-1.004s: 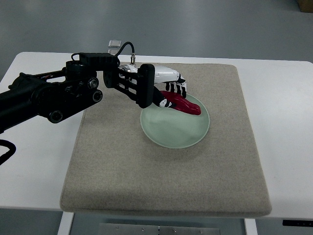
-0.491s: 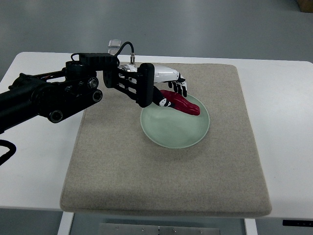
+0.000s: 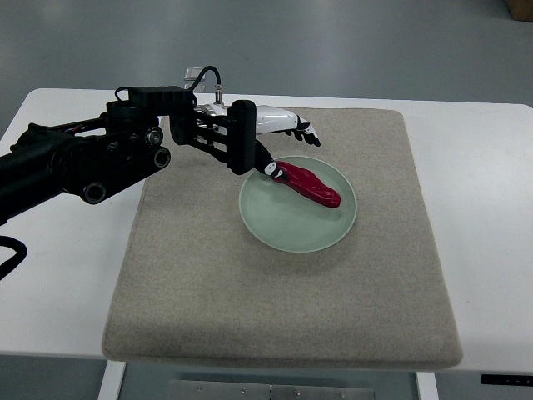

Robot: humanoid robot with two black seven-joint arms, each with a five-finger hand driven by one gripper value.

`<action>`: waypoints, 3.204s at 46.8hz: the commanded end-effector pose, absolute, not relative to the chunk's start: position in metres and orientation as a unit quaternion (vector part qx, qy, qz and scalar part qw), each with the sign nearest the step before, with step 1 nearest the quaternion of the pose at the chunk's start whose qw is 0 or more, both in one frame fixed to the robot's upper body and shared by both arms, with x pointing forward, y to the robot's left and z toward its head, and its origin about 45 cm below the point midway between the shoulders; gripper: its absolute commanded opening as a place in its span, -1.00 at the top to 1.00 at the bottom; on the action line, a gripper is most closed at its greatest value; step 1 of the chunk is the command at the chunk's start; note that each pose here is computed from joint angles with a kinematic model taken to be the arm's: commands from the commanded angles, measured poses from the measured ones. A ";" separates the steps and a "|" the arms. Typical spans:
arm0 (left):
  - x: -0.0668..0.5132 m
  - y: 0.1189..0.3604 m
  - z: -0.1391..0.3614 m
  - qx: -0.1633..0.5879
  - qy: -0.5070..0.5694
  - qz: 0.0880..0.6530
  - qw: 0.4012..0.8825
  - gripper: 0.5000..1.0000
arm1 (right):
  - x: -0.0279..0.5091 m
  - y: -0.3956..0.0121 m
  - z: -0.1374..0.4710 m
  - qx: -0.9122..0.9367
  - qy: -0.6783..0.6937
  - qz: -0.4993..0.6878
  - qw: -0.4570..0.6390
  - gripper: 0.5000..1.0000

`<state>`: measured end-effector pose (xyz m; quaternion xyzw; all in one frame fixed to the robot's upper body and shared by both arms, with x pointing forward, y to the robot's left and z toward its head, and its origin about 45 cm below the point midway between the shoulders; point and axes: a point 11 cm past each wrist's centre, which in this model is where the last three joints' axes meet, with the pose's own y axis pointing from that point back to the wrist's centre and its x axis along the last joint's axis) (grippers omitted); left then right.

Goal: Place red pepper on plate with left hand

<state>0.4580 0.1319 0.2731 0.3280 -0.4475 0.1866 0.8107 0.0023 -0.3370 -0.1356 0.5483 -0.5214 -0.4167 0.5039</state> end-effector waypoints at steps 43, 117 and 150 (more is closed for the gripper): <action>0.524 0.261 0.299 0.282 -0.353 0.496 0.741 -0.97 | 0.002 -0.337 -0.136 0.548 -0.522 -0.417 0.504 -0.71; 0.532 0.293 0.289 -0.222 0.260 0.615 0.710 -0.97 | 0.002 -0.337 -0.136 0.548 -0.522 -0.417 0.504 -0.71; 0.522 0.285 0.268 -0.270 0.284 0.592 0.704 -0.97 | 0.002 -0.337 -0.136 0.548 -0.521 -0.417 0.504 -0.71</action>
